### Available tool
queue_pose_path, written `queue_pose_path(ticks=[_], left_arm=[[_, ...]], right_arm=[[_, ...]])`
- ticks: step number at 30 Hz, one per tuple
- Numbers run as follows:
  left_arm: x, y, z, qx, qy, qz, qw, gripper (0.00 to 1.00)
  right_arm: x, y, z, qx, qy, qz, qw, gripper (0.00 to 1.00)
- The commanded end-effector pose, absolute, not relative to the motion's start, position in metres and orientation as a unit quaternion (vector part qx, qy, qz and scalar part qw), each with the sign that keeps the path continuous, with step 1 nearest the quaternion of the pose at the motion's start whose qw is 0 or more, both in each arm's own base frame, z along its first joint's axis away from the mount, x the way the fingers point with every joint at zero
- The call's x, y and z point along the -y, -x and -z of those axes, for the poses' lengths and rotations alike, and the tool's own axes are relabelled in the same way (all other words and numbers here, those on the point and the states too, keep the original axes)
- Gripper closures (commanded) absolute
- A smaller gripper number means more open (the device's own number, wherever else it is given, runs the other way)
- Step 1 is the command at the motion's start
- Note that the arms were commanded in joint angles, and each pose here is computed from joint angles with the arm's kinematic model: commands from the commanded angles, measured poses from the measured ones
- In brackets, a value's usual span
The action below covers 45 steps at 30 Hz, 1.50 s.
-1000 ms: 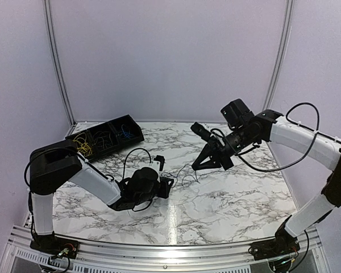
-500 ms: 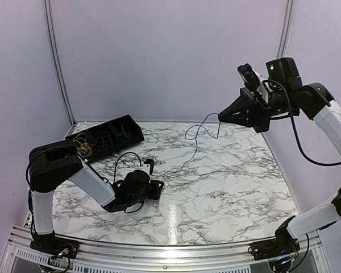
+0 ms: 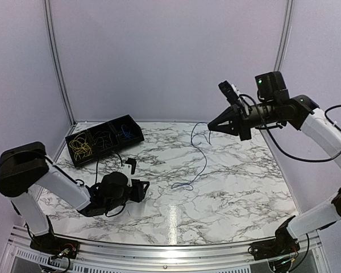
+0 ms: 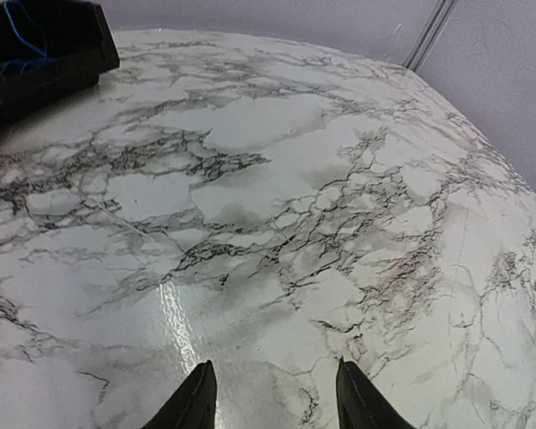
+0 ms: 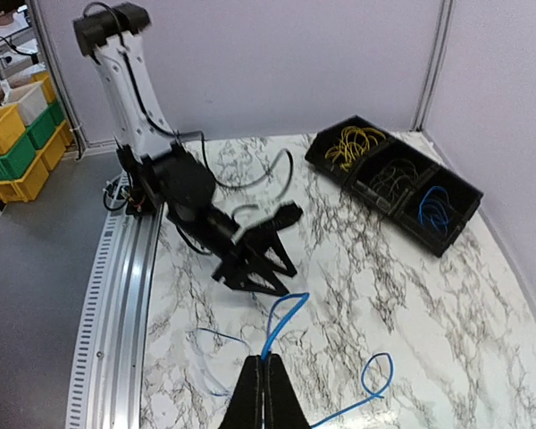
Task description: Untangle the cables
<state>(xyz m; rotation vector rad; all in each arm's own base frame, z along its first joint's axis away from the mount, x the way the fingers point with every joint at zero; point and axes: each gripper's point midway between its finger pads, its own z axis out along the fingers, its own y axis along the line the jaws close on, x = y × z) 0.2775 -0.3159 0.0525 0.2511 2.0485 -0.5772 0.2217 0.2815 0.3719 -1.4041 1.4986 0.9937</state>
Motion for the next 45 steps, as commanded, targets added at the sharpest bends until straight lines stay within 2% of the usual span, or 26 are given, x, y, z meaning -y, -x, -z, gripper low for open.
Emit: queue_pose_path(ticks=[1,6,10,17,20,23,25,27,30,31,35,36,39,45], left_arm=[[0.308,-0.269,-0.117,-0.79,-0.135,0.259,0.539,0.51],[0.332,-0.241,-0.193,-0.711,-0.218,0.332,0.58,0.47],[0.366,-0.231,-0.233,-0.661,-0.279,0.377,0.585,0.45],[0.425,-0.238,-0.224,-0.654,-0.38,0.363,0.544,0.43],[0.439,-0.237,-0.222,-0.647,-0.399,0.377,0.529,0.45],[0.447,-0.24,-0.222,-0.647,-0.402,0.386,0.521,0.57],[0.45,-0.242,-0.221,-0.647,-0.402,0.387,0.52,0.74],[0.449,-0.246,-0.221,-0.651,-0.395,0.386,0.52,0.86],[0.446,-0.25,-0.226,-0.651,-0.389,0.388,0.524,1.0],[0.443,-0.252,-0.228,-0.65,-0.388,0.388,0.526,1.0],[0.422,-0.291,-0.23,-0.699,-0.339,0.36,0.516,1.0],[0.415,-0.308,-0.231,-0.719,-0.32,0.339,0.515,1.0],[0.391,-0.342,-0.242,-0.742,-0.289,0.286,0.533,1.0],[0.334,-0.42,-0.247,-0.773,-0.237,0.182,0.559,1.0]], right_arm=[[-0.284,-0.252,-0.337,-0.634,0.538,-0.366,0.418,1.0],[-0.294,-0.257,-0.301,-0.647,0.54,-0.38,0.381,1.0],[-0.304,-0.254,-0.288,-0.646,0.549,-0.393,0.357,1.0],[-0.324,-0.233,-0.281,-0.63,0.582,-0.394,0.33,1.0],[-0.328,-0.227,-0.278,-0.628,0.59,-0.39,0.324,1.0],[-0.329,-0.225,-0.278,-0.627,0.592,-0.39,0.323,1.0],[-0.329,-0.225,-0.277,-0.627,0.593,-0.388,0.324,1.0],[-0.328,-0.226,-0.276,-0.629,0.593,-0.384,0.325,1.0],[-0.327,-0.232,-0.27,-0.638,0.59,-0.368,0.331,1.0],[-0.325,-0.238,-0.266,-0.645,0.586,-0.358,0.334,1.0],[-0.311,-0.256,-0.248,-0.674,0.568,-0.329,0.337,0.52],[-0.305,-0.26,-0.246,-0.679,0.562,-0.327,0.339,0.47],[-0.283,-0.267,-0.244,-0.689,0.539,-0.328,0.358,0.43],[-0.249,-0.268,-0.229,-0.703,0.512,-0.294,0.397,0.43]])
